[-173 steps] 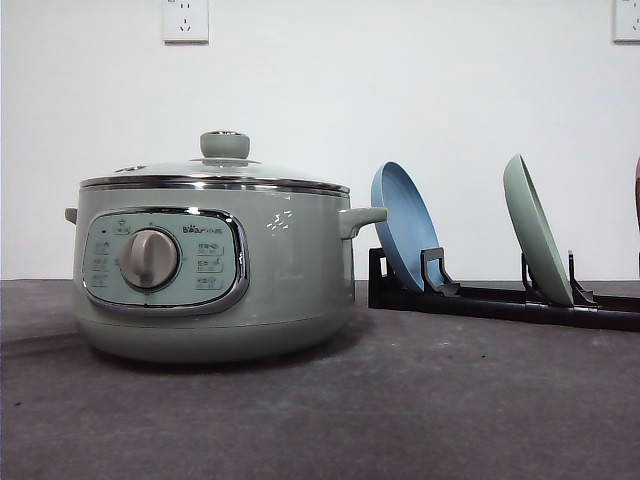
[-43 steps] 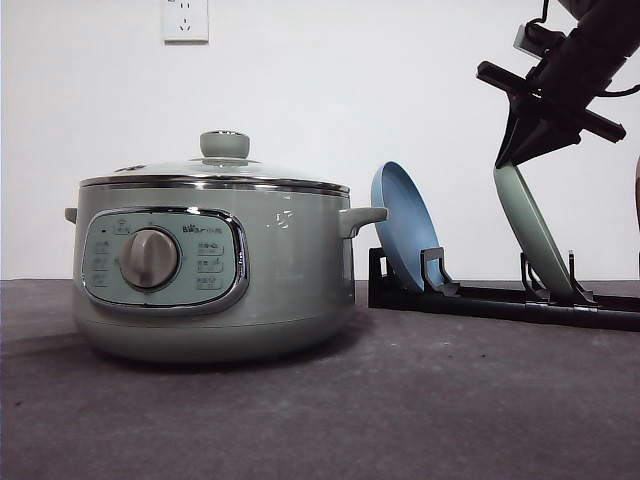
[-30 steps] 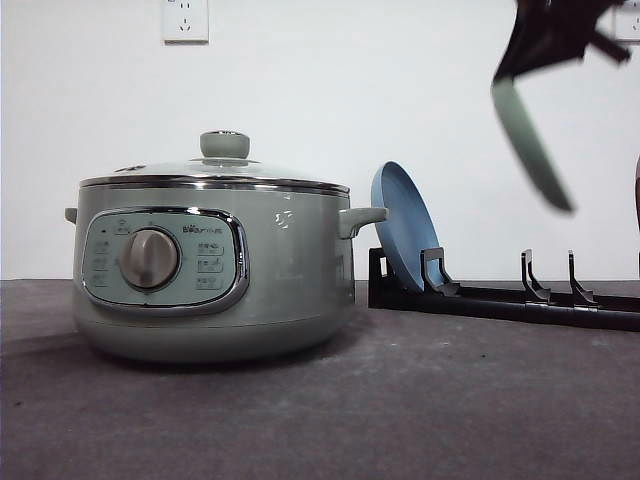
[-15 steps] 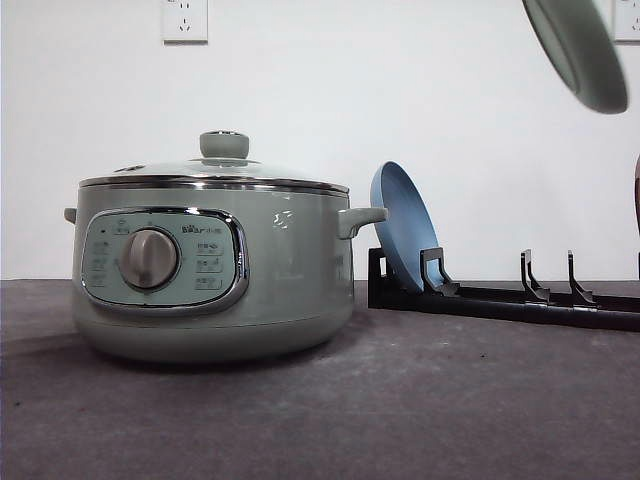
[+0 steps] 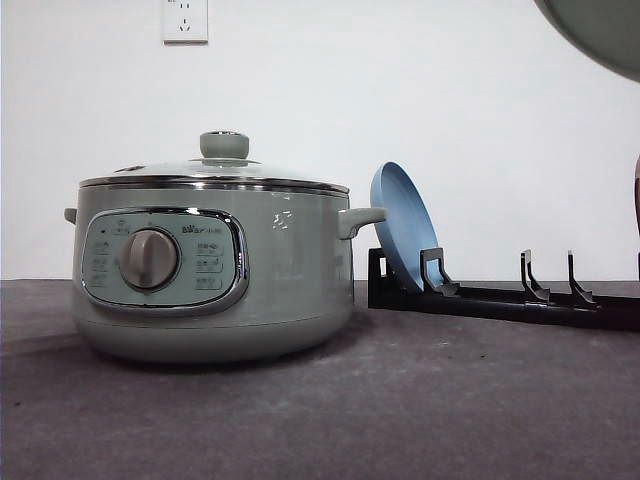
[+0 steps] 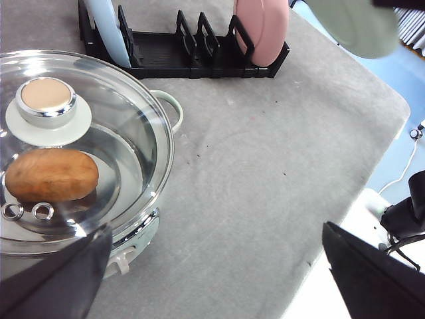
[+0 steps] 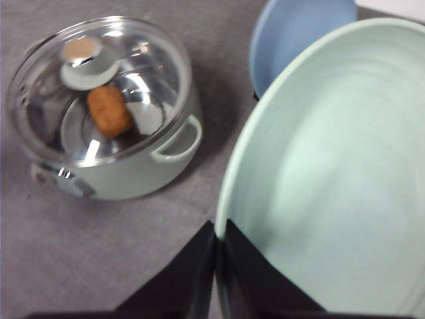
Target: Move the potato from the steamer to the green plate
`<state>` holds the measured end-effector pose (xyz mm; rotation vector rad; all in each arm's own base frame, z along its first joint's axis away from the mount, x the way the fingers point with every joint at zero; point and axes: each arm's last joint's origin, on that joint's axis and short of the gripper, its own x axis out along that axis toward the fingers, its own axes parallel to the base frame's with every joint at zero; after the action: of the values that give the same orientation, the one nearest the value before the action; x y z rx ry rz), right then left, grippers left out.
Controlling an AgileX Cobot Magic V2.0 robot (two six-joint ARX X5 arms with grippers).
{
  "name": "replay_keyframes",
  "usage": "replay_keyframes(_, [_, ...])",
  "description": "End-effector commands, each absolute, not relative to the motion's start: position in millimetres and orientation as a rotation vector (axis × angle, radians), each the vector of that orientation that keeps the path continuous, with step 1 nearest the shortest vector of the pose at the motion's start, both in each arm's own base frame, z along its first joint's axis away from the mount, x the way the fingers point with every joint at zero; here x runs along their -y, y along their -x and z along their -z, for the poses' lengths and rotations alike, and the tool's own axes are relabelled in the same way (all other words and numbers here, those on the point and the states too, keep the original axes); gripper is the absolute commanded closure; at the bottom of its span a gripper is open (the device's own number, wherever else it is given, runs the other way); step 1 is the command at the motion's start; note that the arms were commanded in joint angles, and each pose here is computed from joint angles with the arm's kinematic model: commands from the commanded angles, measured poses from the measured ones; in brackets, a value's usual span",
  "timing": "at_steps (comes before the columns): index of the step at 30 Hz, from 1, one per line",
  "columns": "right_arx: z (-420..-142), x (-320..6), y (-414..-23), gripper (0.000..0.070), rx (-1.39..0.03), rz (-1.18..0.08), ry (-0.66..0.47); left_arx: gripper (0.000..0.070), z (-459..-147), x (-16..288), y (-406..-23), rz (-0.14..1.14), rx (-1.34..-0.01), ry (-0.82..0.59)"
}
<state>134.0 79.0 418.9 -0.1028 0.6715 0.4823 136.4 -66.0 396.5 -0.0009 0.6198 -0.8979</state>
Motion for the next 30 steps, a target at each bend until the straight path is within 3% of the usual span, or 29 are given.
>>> replay_keyframes(1, [-415,-84,-130,0.0698,-0.688,-0.47,0.12,0.0064,-404,67,-136,0.92,-0.579,-0.018])
replay_keyframes(9, [-363,-101,-114,0.0698,-0.835,-0.476,0.151,0.0064,-404,67,-136,0.92,-0.577,-0.018])
replay_keyframes(20, [-275,-149,-116,0.0698,-0.967,-0.435,0.266,0.0064,-404,67,-136,0.919,-0.58,-0.015])
replay_keyframes(30, [-226,-193,-126,0.0698,-1.07,-0.408,0.443,0.0064,-404,67,-136,0.919,-0.58,-0.015])
